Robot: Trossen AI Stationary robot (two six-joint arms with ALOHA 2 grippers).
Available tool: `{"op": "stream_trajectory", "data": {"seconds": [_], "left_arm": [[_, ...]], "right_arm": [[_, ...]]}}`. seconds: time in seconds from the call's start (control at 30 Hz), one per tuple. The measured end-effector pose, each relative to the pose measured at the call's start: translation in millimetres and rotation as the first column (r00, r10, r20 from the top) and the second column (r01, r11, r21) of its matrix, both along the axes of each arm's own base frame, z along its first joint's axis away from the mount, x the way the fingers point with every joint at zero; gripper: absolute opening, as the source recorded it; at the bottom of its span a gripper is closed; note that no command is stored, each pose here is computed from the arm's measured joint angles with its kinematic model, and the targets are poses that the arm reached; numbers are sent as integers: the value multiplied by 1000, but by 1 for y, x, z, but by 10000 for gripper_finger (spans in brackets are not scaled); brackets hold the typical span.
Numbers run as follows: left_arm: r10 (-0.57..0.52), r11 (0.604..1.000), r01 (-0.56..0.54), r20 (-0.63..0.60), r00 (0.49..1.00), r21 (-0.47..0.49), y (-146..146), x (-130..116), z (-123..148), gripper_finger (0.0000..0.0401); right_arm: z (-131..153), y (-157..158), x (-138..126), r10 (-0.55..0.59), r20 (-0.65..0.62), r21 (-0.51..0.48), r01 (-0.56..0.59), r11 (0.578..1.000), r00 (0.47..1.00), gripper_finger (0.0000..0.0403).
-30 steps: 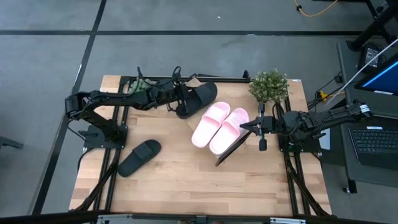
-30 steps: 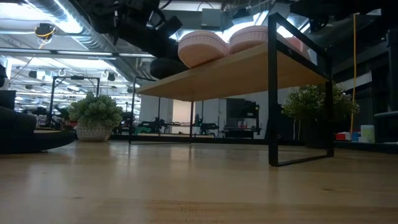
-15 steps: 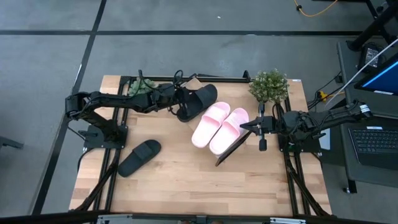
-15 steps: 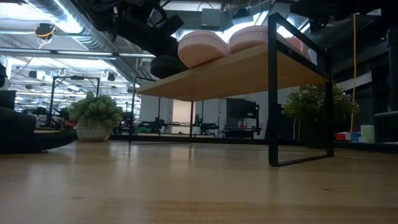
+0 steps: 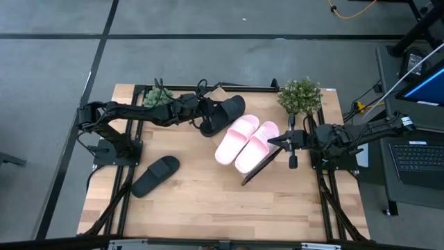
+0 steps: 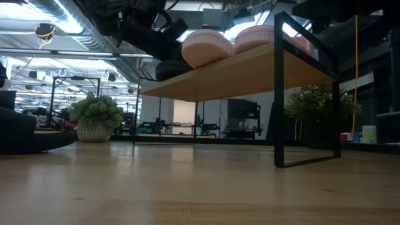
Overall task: Pick and place slides into the shelf
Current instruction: Put the right black slipper on the shelf
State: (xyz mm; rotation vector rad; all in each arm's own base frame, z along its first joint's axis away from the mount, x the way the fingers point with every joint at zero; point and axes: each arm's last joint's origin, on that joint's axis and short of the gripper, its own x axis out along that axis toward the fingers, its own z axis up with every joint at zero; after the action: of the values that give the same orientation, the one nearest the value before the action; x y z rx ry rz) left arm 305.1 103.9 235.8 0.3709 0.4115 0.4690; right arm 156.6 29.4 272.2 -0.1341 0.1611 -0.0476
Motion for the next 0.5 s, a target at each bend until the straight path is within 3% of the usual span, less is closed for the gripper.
{"op": "stream_trajectory", "data": {"seconds": [0.23, 0.5], "left_arm": [[-2, 1000, 2, 13, 1000, 8, 0, -1, 2, 20], [-14, 1000, 14, 15, 1000, 8, 0, 0, 2, 60]], "right_arm": [[-2, 0, 0, -1, -21, -1, 1, 1000, 1000, 6], [-2, 0, 0, -1, -25, -2, 1, 1000, 1000, 6]]}}
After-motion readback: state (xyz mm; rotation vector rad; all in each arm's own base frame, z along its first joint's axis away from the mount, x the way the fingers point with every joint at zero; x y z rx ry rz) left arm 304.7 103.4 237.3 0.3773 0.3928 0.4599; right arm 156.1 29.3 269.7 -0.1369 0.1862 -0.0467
